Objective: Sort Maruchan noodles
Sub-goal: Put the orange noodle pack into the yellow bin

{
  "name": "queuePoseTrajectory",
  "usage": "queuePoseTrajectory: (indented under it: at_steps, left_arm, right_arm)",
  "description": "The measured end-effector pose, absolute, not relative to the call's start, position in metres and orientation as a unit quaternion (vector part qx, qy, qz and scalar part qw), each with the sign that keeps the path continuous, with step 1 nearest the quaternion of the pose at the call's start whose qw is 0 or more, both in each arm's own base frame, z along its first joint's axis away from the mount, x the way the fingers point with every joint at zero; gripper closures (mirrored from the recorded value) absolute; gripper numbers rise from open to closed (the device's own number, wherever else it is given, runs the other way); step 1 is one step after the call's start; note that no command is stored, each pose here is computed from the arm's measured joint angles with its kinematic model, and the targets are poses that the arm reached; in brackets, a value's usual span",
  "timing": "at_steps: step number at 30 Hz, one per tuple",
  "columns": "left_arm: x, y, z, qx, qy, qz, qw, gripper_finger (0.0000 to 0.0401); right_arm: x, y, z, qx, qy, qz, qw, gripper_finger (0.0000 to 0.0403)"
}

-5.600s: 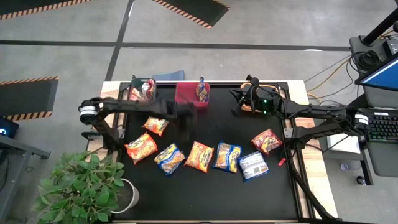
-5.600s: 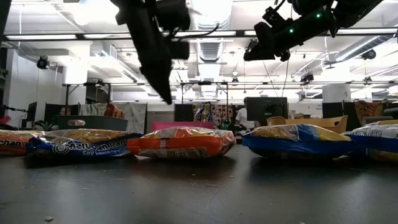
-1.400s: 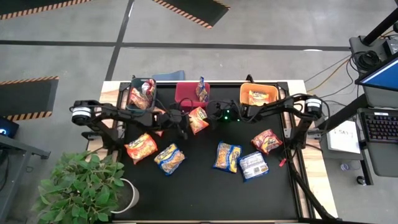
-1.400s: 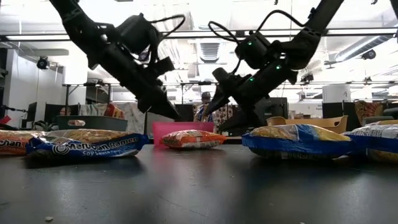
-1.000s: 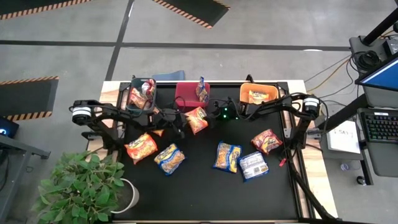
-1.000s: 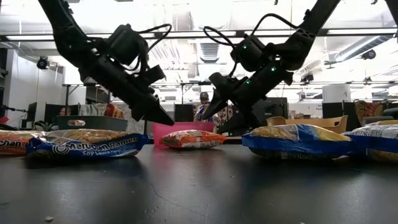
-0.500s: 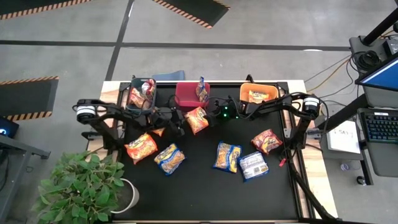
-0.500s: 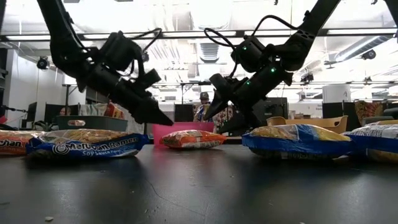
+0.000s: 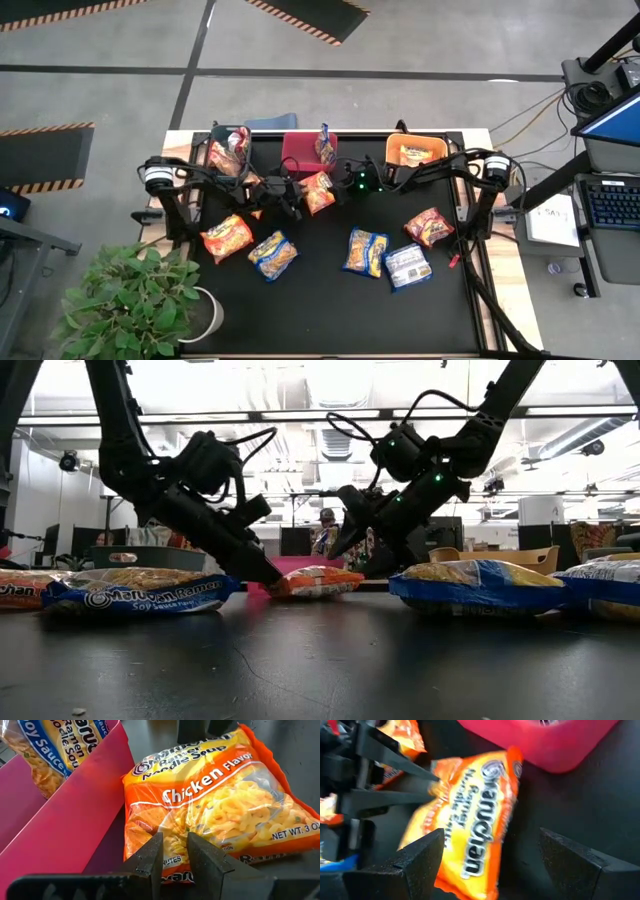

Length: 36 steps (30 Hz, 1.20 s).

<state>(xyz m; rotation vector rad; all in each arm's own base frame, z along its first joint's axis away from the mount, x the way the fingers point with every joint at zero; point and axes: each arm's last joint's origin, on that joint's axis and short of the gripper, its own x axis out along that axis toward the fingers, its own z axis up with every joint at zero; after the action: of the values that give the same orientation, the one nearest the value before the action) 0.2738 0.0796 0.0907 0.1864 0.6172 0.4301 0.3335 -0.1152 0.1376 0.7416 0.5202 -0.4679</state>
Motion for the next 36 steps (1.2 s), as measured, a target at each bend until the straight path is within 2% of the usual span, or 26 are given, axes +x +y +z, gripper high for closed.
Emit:
queuePoseTrajectory:
  at_steps: [7,12,22,27,31,36]
  left_arm:
    - [0.271,0.079,0.088,0.091,0.311,0.208,0.923,0.0327]
    - [0.269,0.079,0.086,0.094,0.316,0.208,0.921,0.0327]
    - [0.269,0.079,0.086,0.094,0.308,0.209,0.924,0.0327]
    - [0.271,0.079,0.090,0.091,0.282,0.212,0.931,0.0327]
    - [0.271,0.078,0.090,0.089,0.281,0.211,0.932,0.0327]
    - [0.271,0.078,0.090,0.088,0.279,0.210,0.933,0.0327]
  right_arm:
    - [0.340,-0.118,0.119,0.369,0.243,-0.220,0.870,0.0097]
    - [0.350,-0.118,0.106,0.377,0.212,-0.156,0.888,0.0097]
    - [0.355,-0.117,0.114,0.389,0.176,-0.108,0.898,0.0128]
    - [0.359,-0.119,0.111,0.397,0.174,-0.110,0.894,0.0137]
    - [0.364,-0.121,0.107,0.398,0.175,-0.116,0.893,0.0171]
    - [0.366,-0.122,0.109,0.396,0.172,-0.114,0.895,0.0247]
